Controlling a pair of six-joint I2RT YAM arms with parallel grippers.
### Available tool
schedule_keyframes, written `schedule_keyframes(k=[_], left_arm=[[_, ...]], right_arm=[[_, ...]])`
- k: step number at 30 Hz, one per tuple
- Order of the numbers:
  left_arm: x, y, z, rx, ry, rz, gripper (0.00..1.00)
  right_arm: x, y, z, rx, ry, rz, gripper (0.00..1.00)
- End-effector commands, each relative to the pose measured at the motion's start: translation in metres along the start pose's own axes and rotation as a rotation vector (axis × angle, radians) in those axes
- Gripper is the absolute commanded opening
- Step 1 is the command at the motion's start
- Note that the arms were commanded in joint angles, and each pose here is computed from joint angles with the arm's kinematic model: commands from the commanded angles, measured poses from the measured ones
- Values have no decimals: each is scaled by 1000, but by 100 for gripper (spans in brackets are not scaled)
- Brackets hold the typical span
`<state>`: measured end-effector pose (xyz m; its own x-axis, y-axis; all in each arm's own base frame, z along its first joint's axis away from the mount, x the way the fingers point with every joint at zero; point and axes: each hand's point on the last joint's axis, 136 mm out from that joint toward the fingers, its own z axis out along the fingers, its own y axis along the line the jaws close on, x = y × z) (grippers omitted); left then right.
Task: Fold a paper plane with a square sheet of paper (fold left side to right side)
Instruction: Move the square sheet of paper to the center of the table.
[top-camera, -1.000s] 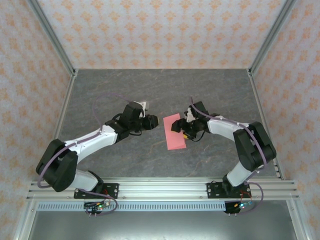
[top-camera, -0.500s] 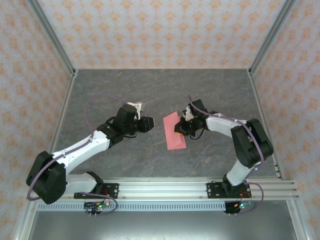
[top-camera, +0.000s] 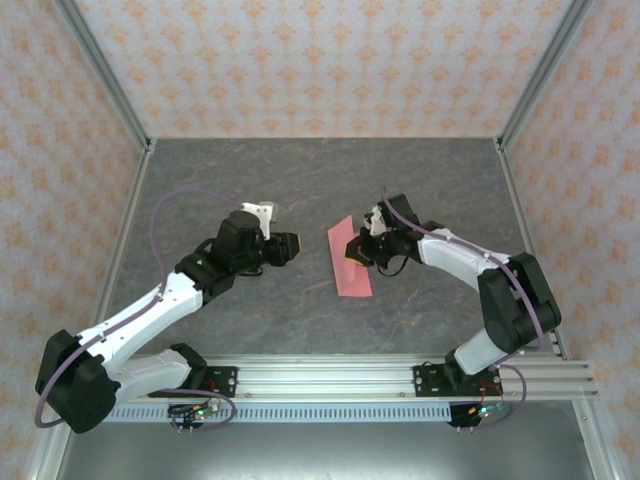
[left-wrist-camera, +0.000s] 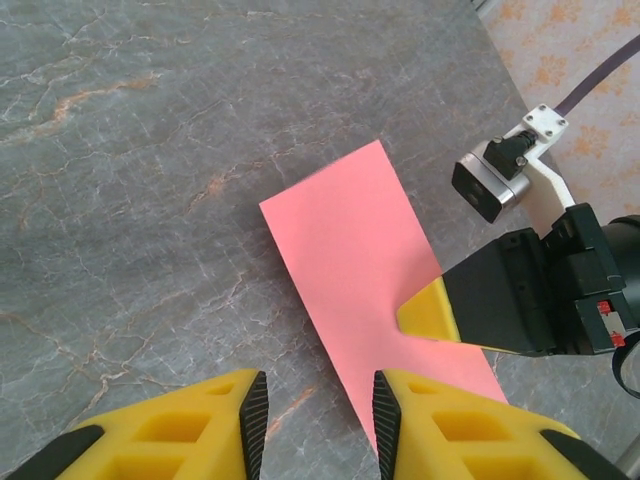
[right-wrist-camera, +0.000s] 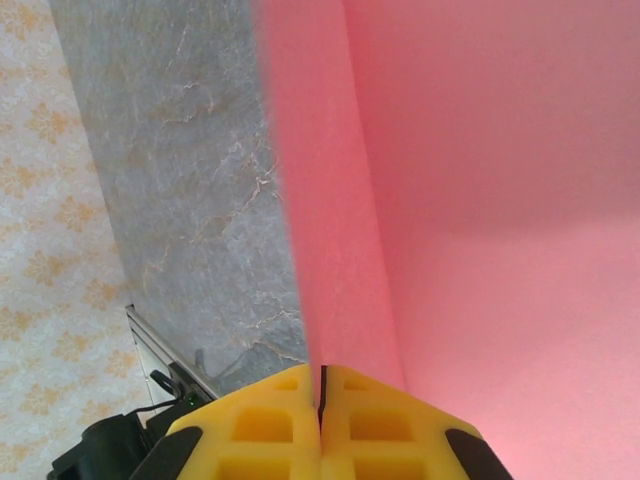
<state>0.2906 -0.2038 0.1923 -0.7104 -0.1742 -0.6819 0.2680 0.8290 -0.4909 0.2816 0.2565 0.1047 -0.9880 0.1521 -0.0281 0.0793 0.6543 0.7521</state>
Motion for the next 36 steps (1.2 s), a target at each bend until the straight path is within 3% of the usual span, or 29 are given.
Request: schedule_keyframes(k=[1, 10, 21, 28, 36], left_arm=[[3, 7, -7, -40, -1, 37, 37], [2, 8, -8, -42, -9, 36, 38], [2, 10, -13, -52, -18, 41, 38], [2, 9, -13, -45, -18, 38, 39], [6, -1, -14, 21, -14, 59, 41]], right_arm=[[-7, 22, -2, -36, -23, -10, 0], [-5, 41, -25, 2, -56, -66, 0], [-2, 27, 12, 72, -2, -92, 0], [-6, 9, 33, 74, -22, -5, 0], [-5, -6, 41, 133, 4, -13, 24]])
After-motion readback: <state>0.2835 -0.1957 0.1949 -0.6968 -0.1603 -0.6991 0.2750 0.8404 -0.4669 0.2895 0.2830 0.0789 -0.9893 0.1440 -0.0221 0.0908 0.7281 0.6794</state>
